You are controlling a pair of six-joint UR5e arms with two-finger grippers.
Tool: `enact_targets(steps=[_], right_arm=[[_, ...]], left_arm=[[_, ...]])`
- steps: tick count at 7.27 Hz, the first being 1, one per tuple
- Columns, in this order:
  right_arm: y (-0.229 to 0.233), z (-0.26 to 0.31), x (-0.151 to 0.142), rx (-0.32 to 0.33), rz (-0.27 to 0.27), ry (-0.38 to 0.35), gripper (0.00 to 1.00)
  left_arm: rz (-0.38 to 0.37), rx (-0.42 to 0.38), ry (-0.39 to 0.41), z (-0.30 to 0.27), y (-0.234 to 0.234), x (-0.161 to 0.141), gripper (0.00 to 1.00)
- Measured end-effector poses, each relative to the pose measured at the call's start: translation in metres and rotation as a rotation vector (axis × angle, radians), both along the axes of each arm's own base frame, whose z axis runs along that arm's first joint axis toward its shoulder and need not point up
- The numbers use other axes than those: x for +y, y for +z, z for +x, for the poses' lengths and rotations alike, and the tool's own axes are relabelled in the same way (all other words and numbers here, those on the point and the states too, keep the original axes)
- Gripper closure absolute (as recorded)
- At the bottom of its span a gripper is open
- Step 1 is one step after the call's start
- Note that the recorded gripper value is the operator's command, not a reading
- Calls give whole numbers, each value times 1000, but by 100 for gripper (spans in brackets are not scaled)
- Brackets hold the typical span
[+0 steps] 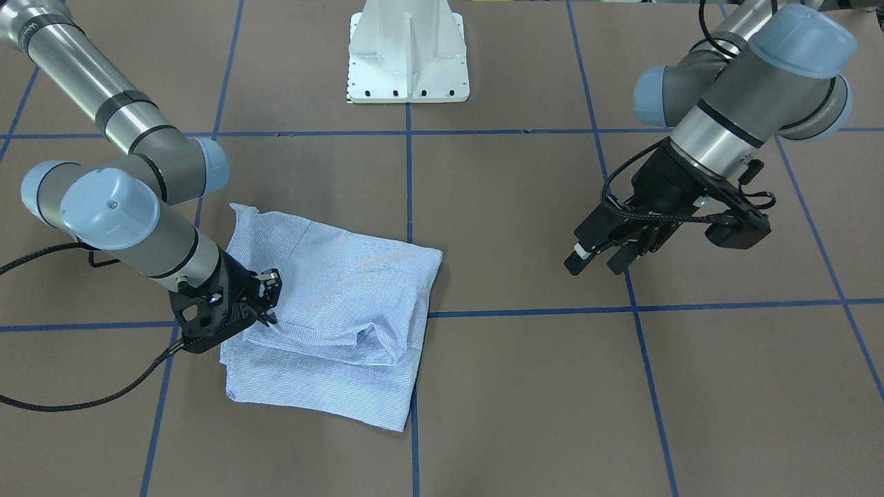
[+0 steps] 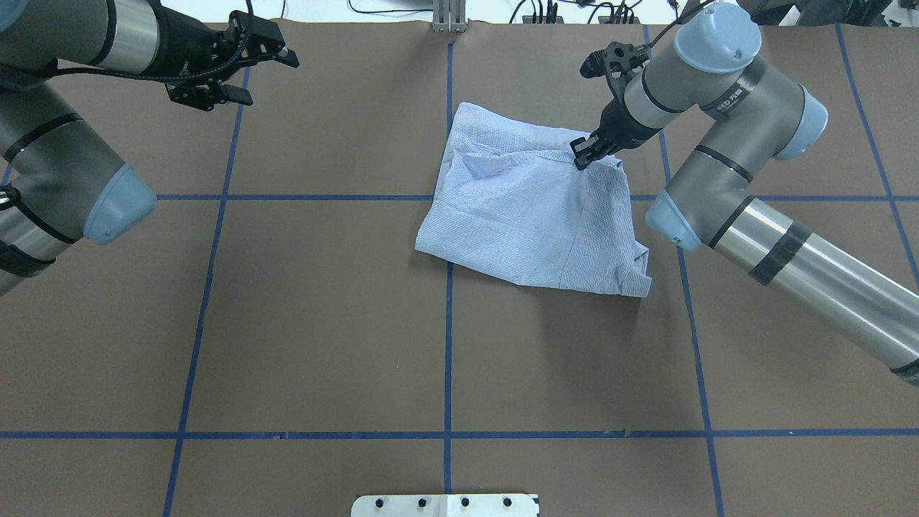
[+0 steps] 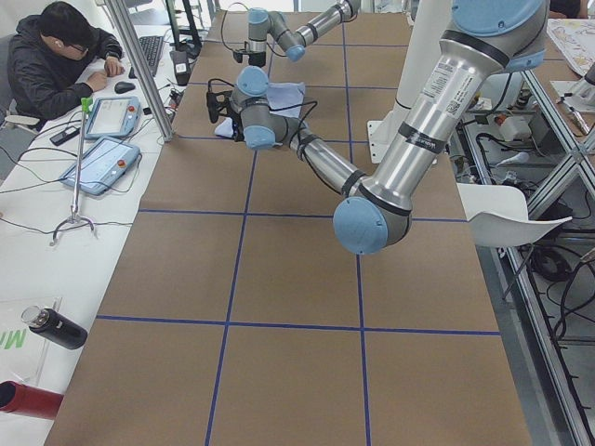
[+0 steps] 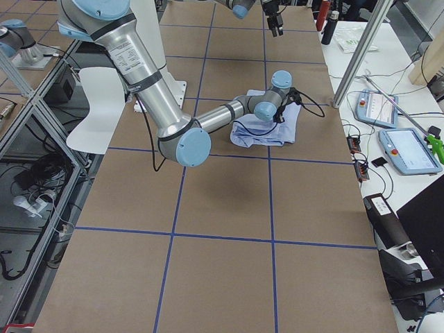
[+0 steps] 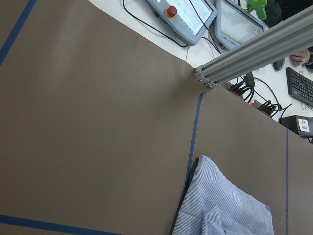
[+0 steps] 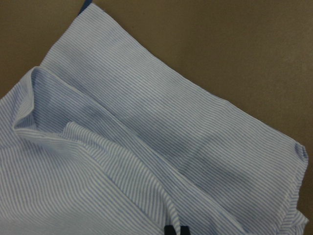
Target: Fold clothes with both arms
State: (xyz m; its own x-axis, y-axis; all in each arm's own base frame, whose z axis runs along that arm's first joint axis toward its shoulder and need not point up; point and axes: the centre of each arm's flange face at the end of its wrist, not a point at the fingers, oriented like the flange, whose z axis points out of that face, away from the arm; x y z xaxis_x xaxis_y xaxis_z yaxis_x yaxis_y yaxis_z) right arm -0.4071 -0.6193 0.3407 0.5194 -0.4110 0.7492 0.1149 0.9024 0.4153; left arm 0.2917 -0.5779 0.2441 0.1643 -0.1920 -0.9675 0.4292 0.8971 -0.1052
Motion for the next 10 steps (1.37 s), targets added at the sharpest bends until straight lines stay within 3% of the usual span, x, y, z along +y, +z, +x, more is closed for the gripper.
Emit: enact_targets(steps=[4, 5, 6, 10], right_arm=[[0, -11, -52, 81, 2, 96, 100], [-3, -17, -61, 96, 6, 109, 71], [-7, -22, -68, 112, 12, 126, 1], [-9, -29, -75, 156, 40, 184, 0]], left_arm=[[0, 2, 0, 0, -1, 0, 1], [0, 2, -1, 0, -1, 0, 1], [0, 2, -1, 0, -1, 0, 1], [3, 6, 0, 1, -4, 0, 1]])
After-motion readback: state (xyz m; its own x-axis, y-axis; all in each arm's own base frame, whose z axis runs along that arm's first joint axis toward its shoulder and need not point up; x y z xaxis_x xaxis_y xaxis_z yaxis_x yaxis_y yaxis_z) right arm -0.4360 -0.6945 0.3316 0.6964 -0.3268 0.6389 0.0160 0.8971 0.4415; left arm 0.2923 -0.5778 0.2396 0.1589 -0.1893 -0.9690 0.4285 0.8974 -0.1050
